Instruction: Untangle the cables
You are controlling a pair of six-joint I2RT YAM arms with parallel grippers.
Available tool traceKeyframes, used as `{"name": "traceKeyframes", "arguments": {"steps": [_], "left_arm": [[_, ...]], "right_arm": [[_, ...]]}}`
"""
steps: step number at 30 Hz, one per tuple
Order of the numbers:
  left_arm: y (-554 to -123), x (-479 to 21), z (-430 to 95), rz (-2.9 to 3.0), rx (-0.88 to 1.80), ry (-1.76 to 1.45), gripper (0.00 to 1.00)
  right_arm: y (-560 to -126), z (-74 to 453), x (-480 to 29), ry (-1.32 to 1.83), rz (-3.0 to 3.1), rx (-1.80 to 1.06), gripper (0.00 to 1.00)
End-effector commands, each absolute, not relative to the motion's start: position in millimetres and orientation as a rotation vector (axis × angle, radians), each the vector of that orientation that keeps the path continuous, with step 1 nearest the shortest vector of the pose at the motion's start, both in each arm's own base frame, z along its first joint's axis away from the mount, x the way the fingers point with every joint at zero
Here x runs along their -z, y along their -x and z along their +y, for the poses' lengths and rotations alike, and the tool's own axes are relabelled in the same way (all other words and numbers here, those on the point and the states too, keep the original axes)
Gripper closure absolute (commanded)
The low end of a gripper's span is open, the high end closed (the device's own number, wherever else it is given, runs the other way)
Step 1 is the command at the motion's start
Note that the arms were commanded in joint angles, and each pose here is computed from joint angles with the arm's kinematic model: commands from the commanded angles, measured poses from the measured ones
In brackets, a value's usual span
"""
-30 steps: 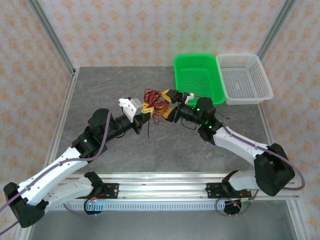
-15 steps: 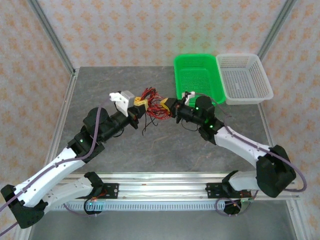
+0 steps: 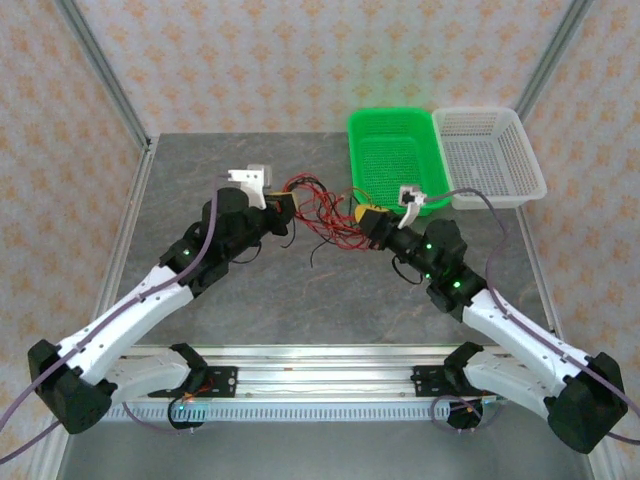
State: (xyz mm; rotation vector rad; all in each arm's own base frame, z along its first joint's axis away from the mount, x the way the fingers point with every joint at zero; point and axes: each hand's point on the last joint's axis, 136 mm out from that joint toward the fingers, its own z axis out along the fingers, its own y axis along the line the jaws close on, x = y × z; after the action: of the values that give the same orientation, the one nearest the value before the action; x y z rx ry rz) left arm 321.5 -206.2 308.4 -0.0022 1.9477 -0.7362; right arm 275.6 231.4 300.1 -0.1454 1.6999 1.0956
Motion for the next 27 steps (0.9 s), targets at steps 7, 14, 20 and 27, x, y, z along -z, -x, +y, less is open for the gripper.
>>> {"name": "traceKeyframes", "arguments": {"steps": [7, 14, 20, 27], "left_arm": [[-347, -191, -161, 2.189, 0.705, 0.348, 1.0], [-355, -132, -119, 2.304, 0.459, 0.472, 0.95], [-350, -95, -99, 2.369, 0.327, 0.545, 0.6], [-353, -94, -90, 2.352, 0.297, 0.557, 0.27]], "right_arm": [[-277, 253, -210, 0.372, 1.789, -0.743, 1.0], [-297, 231, -144, 0.109, 1.989, -0.615, 0.99], [-295, 209, -105, -0.186, 2.111, -0.601, 0.73], [-279, 190, -82, -0.294, 2.2, -0.562, 0.68]]}}
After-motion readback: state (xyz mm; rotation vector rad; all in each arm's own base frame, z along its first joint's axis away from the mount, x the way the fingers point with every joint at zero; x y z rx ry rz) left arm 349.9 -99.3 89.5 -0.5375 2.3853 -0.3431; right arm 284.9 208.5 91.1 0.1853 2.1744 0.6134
